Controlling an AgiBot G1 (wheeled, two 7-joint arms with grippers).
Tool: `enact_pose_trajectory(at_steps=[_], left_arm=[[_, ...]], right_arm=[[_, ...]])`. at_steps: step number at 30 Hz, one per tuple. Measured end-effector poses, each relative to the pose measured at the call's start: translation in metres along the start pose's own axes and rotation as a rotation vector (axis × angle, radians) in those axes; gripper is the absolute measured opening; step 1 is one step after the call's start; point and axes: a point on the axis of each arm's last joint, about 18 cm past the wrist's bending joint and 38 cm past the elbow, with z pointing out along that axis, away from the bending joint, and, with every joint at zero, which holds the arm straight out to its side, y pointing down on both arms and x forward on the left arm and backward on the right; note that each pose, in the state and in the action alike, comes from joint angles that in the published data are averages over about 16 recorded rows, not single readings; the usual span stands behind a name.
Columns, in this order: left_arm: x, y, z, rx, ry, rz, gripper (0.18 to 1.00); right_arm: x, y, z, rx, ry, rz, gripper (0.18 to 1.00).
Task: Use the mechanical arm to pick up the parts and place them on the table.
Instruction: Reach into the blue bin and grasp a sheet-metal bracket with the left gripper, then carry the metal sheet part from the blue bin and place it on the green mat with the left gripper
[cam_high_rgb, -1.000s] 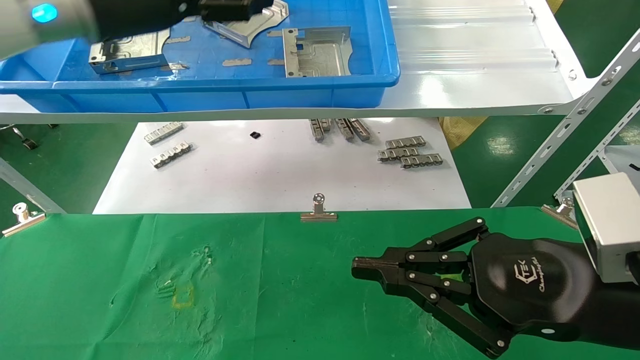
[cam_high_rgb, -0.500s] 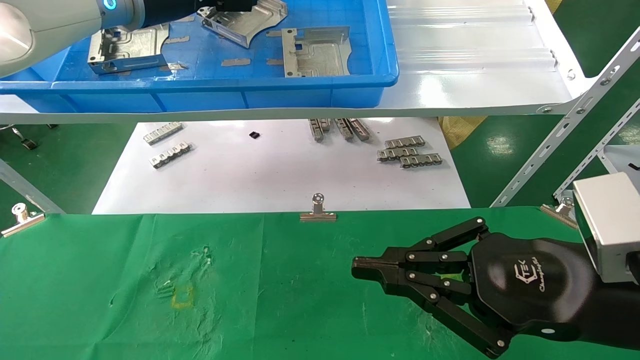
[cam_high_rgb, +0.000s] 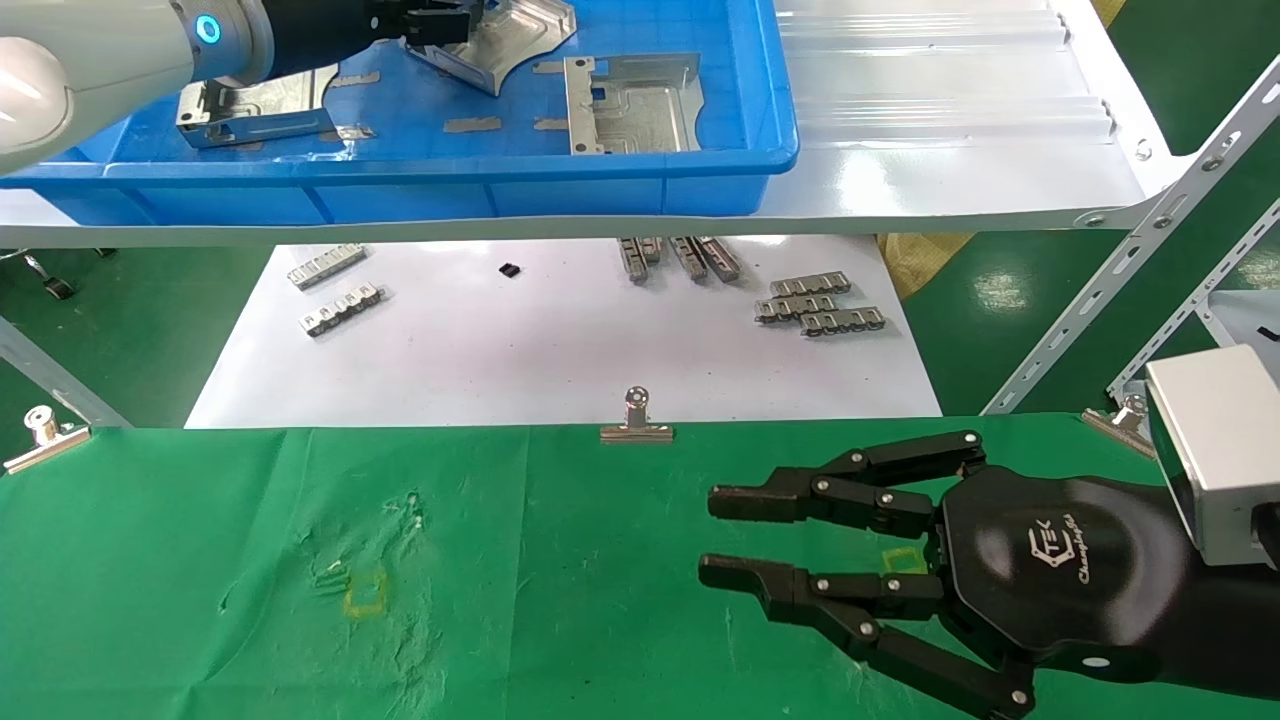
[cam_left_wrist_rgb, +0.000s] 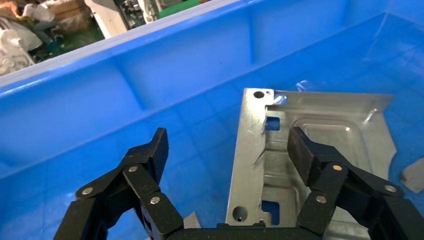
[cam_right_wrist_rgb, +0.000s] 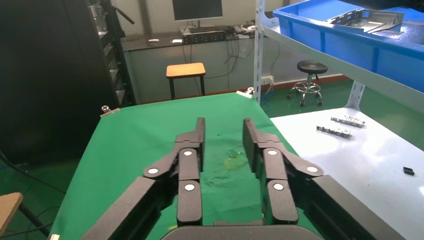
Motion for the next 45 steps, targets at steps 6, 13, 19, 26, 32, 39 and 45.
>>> enact_pose_trajectory(at_steps=[6,13,19,26,32,39,45], left_arm=[[-0.002,0.001,0.000,-0.012,-0.013,-0.002,0.838],[-0.001,0.002,0.001,-0.017,-0.013,-0.003,0.696],[0.000,0.000,0.001,-0.012,-0.010,-0.006,0.554],[0.000,-0.004,0.001,0.004,-0.011,-0.012,0.400],[-0.001,-0.016,-0.002,0.037,0.004,-0.023,0.316],[0.001,-0.032,-0.014,0.086,0.092,-0.015,0.278],[0.007,-0.040,-0.033,0.130,0.222,0.031,0.273]], right_arm=[[0.000,0.000,0.000,0.000,0.000,0.000,0.422],[0.000,0.000,0.000,0.000,0.000,0.000,0.577],[0.000,0.000,0.000,0.000,0.000,0.000,0.721],[0.000,0.000,0.000,0.000,0.000,0.000,0.857],[0.000,0.000,0.000,0.000,0.000,0.000,0.936],[0.000,0.000,0.000,0.000,0.000,0.000,0.985],[0.000,0.000,0.000,0.000,0.000,0.000,0.999]])
